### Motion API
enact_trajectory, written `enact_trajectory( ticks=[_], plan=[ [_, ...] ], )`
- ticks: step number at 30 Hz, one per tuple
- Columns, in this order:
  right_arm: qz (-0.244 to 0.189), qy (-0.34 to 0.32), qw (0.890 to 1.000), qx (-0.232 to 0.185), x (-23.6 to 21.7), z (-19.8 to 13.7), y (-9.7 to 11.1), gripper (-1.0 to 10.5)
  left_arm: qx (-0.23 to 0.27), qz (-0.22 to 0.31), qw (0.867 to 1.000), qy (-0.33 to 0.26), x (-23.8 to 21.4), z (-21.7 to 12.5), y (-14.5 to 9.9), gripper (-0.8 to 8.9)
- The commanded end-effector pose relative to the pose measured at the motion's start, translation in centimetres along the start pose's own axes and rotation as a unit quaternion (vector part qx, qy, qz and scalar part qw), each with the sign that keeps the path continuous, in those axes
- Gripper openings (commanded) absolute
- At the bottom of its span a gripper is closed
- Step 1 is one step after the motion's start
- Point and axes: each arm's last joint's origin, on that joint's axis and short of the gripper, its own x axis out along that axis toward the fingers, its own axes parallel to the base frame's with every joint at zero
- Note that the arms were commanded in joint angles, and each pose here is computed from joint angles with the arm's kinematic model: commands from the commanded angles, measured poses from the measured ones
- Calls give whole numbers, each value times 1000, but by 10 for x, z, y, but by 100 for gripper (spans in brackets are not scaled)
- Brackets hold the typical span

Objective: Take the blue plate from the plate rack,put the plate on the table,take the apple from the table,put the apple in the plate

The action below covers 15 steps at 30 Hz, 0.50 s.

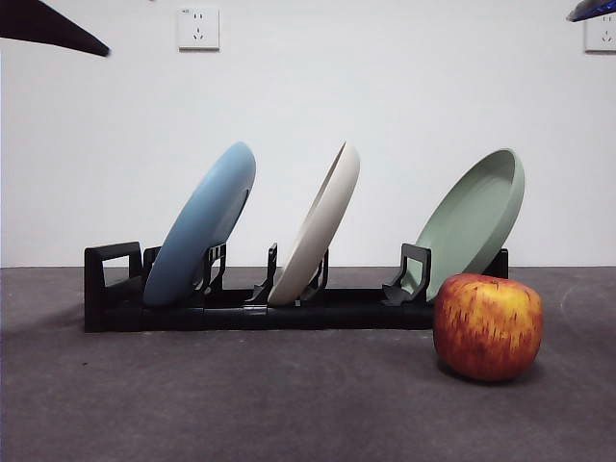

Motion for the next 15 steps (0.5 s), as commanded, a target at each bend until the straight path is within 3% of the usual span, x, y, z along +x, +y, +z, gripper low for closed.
enact_trajectory(
  ticks=[1, 8, 15],
  plan=[
    [0, 0, 1000, -3, 0, 0, 0, 347, 53, 26, 998, 32, 23, 14, -6, 350],
    [-2, -1, 1000, -3, 0, 0, 0, 347, 93, 57, 991, 73, 79, 32, -16, 350],
    [-2, -1, 1000, -3, 0, 0, 0, 347, 94, 88, 985, 118, 125, 21, -7, 348]
  ],
)
